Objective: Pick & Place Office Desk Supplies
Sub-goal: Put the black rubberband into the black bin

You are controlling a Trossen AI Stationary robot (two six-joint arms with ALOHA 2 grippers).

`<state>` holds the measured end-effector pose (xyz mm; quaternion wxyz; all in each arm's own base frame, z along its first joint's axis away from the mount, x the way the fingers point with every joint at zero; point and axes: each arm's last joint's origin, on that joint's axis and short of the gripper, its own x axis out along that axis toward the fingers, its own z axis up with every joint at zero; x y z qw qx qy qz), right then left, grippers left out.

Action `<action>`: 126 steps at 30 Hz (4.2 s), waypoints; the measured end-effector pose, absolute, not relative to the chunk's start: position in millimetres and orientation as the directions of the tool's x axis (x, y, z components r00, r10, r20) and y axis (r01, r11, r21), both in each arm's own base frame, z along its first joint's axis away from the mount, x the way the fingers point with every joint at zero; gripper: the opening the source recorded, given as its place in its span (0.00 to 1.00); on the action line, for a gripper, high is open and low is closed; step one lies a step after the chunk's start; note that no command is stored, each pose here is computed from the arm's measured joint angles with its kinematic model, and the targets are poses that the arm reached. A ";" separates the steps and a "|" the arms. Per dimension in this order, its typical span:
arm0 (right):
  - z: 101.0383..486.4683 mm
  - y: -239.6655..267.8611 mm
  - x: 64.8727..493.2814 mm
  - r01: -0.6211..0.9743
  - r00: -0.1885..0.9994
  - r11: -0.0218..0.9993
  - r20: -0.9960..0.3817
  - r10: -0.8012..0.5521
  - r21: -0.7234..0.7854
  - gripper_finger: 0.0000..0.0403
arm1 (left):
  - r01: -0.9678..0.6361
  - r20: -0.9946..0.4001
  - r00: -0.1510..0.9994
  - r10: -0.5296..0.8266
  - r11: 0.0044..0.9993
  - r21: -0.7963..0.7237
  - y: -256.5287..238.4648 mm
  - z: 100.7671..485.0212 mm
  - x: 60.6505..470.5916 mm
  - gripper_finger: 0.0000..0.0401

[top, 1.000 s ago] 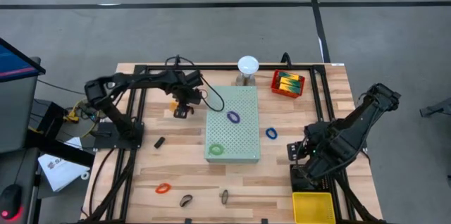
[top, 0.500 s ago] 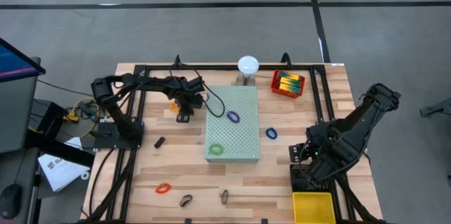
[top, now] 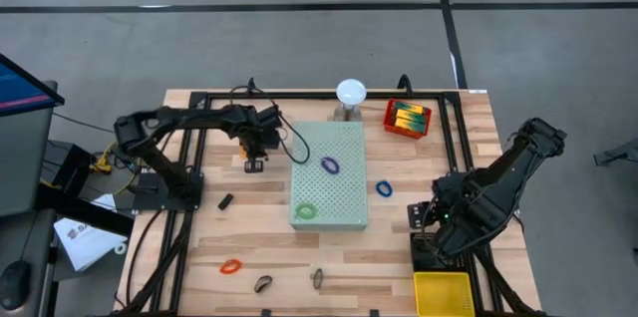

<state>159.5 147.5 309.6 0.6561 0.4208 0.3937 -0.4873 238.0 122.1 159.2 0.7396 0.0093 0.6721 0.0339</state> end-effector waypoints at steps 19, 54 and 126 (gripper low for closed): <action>311.6 150.7 169.2 0.917 0.389 0.240 -0.849 -0.358 0.319 0.52 | -0.092 -0.833 0.538 -0.128 0.974 -0.208 28.2 265.2 208.7 0.00; 366.0 117.7 288.2 0.366 0.910 0.898 -0.295 -0.290 0.246 0.52 | 0.257 0.043 0.957 -0.288 0.767 -0.588 -47.4 310.6 311.1 0.01; 349.3 119.5 287.1 0.346 0.877 0.875 -0.448 -0.173 0.339 0.00 | 0.124 -0.328 0.863 -0.384 0.791 -0.600 -76.3 306.4 261.4 0.45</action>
